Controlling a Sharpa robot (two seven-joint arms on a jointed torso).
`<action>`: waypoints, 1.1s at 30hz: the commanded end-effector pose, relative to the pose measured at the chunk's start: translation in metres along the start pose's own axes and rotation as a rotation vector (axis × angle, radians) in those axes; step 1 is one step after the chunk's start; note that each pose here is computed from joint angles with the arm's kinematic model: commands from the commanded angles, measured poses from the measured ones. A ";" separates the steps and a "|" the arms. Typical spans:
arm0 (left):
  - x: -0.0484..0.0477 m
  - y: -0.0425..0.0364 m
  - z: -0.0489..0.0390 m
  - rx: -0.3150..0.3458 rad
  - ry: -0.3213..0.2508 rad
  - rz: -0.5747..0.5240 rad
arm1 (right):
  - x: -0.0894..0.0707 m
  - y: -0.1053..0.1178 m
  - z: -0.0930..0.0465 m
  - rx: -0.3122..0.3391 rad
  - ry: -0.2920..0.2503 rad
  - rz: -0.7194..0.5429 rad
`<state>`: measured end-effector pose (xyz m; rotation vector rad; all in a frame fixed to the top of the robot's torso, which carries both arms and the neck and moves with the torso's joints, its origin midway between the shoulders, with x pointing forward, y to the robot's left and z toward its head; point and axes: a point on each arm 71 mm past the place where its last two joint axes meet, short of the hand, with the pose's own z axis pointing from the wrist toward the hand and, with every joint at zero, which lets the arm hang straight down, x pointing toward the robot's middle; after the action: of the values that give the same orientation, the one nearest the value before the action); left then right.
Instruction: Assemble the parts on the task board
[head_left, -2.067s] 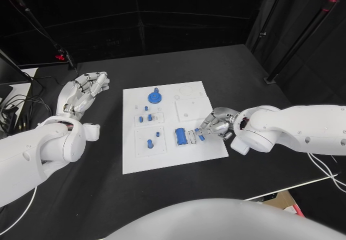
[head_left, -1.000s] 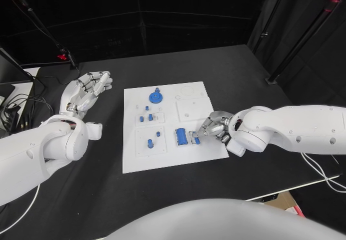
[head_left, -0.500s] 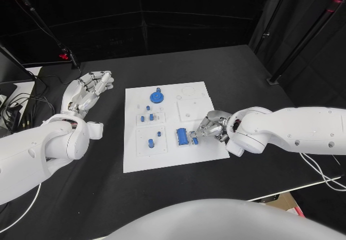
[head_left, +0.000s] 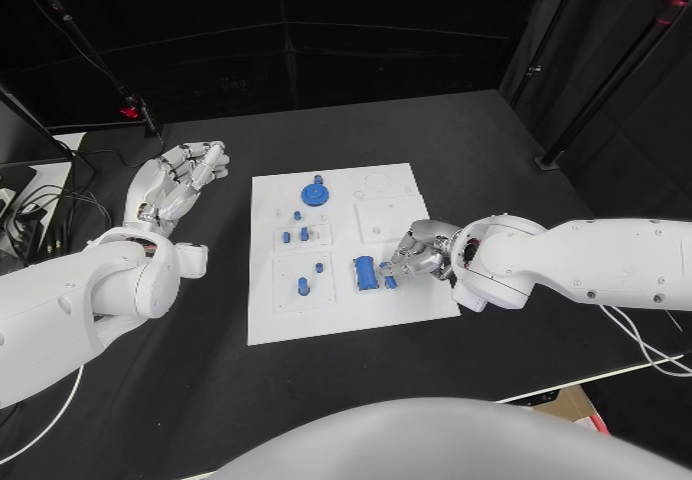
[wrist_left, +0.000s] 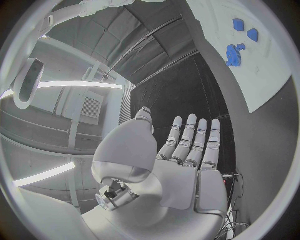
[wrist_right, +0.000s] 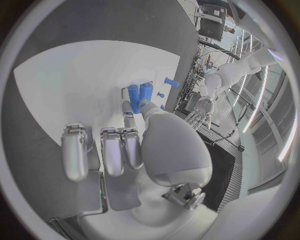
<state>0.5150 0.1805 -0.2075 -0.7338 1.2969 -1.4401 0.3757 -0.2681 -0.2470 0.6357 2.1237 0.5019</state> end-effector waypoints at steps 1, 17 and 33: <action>0.0002 -0.0023 0.0006 0.020 0.006 -0.007 | -0.002 0.000 -0.002 -0.006 -0.024 -0.045; -0.0012 -0.0016 0.0006 0.018 0.005 -0.006 | -0.005 -0.006 -0.013 -0.006 -0.028 0.036; -0.0004 -0.0013 0.0008 0.014 0.006 -0.006 | -0.003 -0.005 -0.008 0.026 -0.018 -0.099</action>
<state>0.5155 0.1814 -0.2079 -0.7343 1.2977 -1.4395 0.3693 -0.2749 -0.2440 0.6170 2.1258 0.4583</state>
